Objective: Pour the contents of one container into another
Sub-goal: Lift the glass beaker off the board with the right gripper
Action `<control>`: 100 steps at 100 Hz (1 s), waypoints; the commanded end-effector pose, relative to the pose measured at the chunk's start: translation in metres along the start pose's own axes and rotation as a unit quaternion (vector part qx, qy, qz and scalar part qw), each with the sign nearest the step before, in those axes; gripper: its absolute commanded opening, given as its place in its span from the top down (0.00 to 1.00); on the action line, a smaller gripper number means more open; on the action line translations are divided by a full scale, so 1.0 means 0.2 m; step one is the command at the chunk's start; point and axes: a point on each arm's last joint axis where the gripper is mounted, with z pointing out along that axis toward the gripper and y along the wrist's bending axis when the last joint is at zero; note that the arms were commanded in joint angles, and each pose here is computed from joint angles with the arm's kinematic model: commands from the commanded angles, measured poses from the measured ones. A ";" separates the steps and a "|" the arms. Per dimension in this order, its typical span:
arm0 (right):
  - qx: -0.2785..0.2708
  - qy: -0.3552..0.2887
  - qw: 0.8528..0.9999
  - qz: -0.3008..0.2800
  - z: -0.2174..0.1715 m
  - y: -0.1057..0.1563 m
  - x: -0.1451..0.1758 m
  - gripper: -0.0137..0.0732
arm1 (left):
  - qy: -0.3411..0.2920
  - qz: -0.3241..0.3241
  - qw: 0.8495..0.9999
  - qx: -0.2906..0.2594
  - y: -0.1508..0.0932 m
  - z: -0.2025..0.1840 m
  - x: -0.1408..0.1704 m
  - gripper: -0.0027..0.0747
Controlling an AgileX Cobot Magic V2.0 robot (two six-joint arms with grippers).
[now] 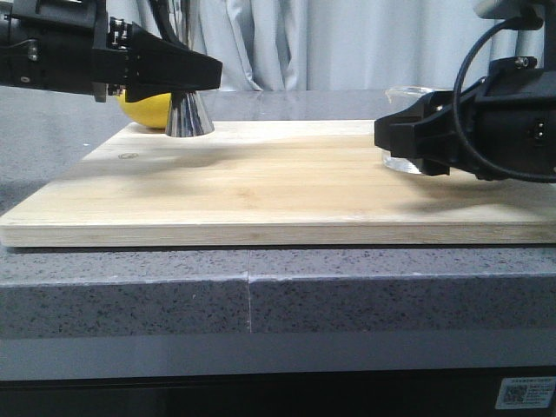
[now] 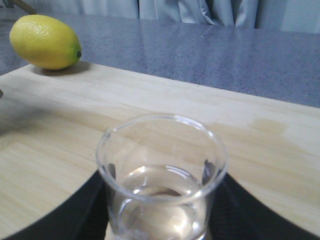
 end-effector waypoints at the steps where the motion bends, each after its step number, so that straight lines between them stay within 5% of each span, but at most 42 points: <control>1: -0.003 -0.062 0.998 -0.004 0.00 0.00 -0.10 0.58 | -0.077 0.022 0.996 0.028 -0.05 -0.02 -0.18 0.99; 45: -0.003 -0.064 0.998 -0.005 0.00 0.00 -0.10 0.58 | -0.077 0.022 0.996 0.028 -0.05 -0.02 -0.18 0.99; 70: -0.005 -0.083 0.997 -0.005 0.00 0.00 -0.11 0.69 | -0.077 0.022 0.996 0.028 -0.05 -0.02 -0.18 0.99; 100: -0.013 -0.086 0.996 -0.011 0.00 0.01 -0.12 0.70 | -0.077 0.022 0.996 0.028 -0.05 -0.02 -0.18 0.99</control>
